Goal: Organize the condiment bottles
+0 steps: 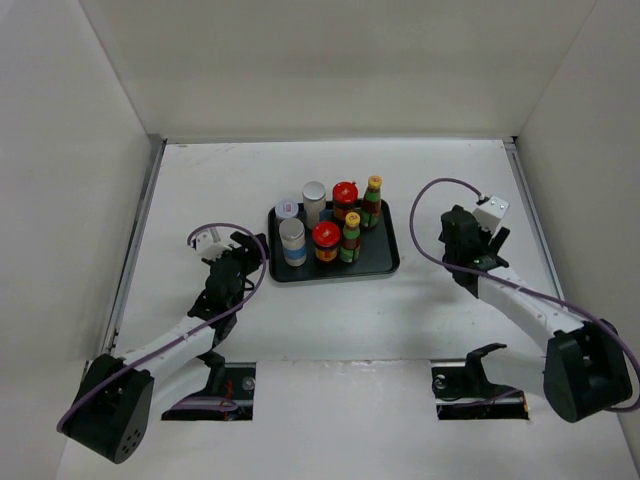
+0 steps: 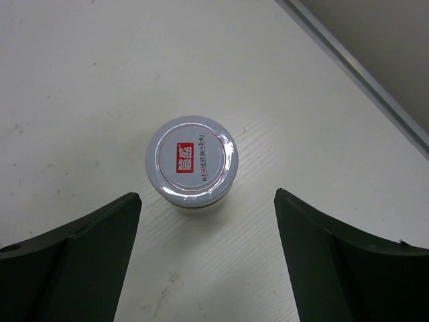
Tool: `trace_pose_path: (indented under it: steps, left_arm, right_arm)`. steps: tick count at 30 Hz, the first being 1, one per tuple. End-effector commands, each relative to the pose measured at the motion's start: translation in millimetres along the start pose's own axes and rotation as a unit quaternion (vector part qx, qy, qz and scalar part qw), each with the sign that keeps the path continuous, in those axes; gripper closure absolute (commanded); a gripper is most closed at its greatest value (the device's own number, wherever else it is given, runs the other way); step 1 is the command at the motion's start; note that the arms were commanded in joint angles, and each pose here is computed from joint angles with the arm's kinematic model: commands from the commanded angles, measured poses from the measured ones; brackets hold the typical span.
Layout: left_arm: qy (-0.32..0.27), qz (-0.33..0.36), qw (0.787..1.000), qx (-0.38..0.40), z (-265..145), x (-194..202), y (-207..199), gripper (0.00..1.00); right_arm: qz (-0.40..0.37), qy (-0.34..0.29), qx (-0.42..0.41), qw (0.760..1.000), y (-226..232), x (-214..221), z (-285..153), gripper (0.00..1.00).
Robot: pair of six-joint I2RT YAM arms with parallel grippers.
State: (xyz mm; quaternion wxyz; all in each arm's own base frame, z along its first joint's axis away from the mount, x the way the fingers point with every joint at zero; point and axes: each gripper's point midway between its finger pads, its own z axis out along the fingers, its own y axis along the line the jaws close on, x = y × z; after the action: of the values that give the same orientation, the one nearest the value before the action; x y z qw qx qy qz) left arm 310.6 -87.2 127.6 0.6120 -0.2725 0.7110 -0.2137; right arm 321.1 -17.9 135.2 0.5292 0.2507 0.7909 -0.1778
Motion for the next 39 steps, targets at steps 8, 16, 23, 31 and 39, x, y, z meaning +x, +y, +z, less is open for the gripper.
trace_pose_path:
  steps: [8, 16, 23, 31, 39]
  left_arm:
    - [-0.011, -0.013, 1.000, 0.019, 0, -6, -9, 0.32]
    - [-0.012, -0.013, 1.000, 0.021, -1, -6, -9, 0.32]
    - [-0.015, -0.011, 1.000, 0.022, -2, -8, -10, 0.32]
    - [-0.013, -0.008, 1.000, 0.019, -1, -6, -9, 0.32]
    - [-0.010, -0.005, 1.000, 0.018, 1, -4, -11, 0.31]
  right_arm:
    - [0.058, 0.017, -0.031, 0.998, 20, -7, 26, 0.15]
    - [0.071, 0.011, -0.024, 0.997, 28, -5, 51, 0.23]
    - [0.077, -0.030, -0.036, 0.996, 35, -19, 37, 0.51]
    - [0.060, -0.069, -0.132, 0.987, 71, -44, -27, 0.54]
    - [0.048, -0.064, -0.280, 0.957, 161, -45, -91, 0.54]
